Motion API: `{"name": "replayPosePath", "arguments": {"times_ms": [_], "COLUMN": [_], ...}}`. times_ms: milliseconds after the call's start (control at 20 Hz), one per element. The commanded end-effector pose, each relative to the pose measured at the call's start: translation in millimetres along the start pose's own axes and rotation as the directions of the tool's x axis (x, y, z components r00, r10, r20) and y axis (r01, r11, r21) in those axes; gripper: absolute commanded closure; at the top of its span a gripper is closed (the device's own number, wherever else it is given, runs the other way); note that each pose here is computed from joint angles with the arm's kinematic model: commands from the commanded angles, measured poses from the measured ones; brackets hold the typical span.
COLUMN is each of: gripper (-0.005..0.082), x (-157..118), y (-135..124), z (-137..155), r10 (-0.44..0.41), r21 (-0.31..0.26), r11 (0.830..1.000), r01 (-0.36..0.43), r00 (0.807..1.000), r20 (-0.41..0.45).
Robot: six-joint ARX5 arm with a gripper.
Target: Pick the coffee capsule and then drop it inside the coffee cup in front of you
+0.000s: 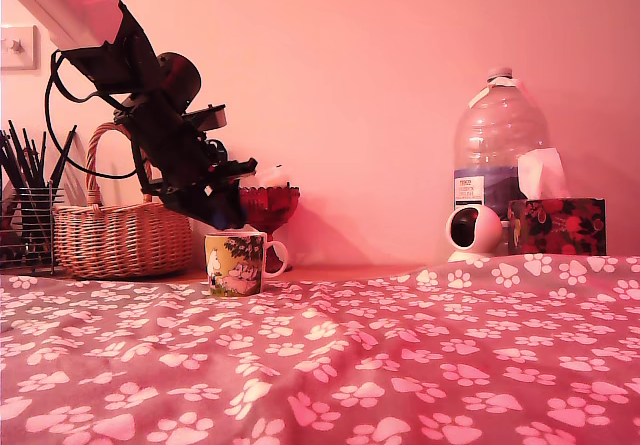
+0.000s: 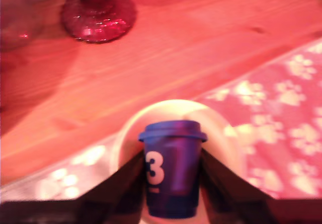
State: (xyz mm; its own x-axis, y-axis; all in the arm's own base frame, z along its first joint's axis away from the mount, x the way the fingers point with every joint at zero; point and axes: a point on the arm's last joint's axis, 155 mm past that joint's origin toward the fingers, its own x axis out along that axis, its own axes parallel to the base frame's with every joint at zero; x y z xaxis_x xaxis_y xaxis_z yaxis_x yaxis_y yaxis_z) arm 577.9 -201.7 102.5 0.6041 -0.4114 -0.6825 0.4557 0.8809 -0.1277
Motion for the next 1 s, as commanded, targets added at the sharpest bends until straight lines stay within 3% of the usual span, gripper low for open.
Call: {"name": "replayPosePath", "arguments": {"times_ms": [0, 100, 300, 400, 450, 550, 600, 650, 950], "gripper": [0.0059, 0.0026, 0.0035, 0.0161, 0.0268, 0.0594, 0.0726, 0.0799, 0.079], "x": [1.7, -2.4, -12.2, -20.5, -26.1, -39.3, -46.6, -53.4, -91.0], "y": [-3.2, -11.2, -14.5, -16.3, -17.8, -23.5, -26.7, -28.2, -35.3], "z": [2.0, 3.2, 8.0, 10.8, 14.1, 23.3, 26.8, 30.7, 37.8], "r10": [-0.021, -0.06, -0.066, -0.066, -0.067, -0.083, -0.092, -0.091, -0.088], "r21": [0.001, 0.035, 0.042, 0.048, 0.05, 0.056, 0.058, 0.06, 0.069], "r11": [1.0, 0.998, 0.997, 0.997, 0.996, 0.995, 0.994, 0.994, 0.994], "r01": [0.021, 0.061, 0.067, 0.067, 0.068, 0.083, 0.091, 0.09, 0.088], "r00": [1.0, 0.998, 0.998, 0.998, 0.998, 0.997, 0.996, 0.996, 0.996], "r20": [-0.007, -0.016, -0.018, -0.02, -0.015, 0.003, 0.008, 0.015, 0.008]}}
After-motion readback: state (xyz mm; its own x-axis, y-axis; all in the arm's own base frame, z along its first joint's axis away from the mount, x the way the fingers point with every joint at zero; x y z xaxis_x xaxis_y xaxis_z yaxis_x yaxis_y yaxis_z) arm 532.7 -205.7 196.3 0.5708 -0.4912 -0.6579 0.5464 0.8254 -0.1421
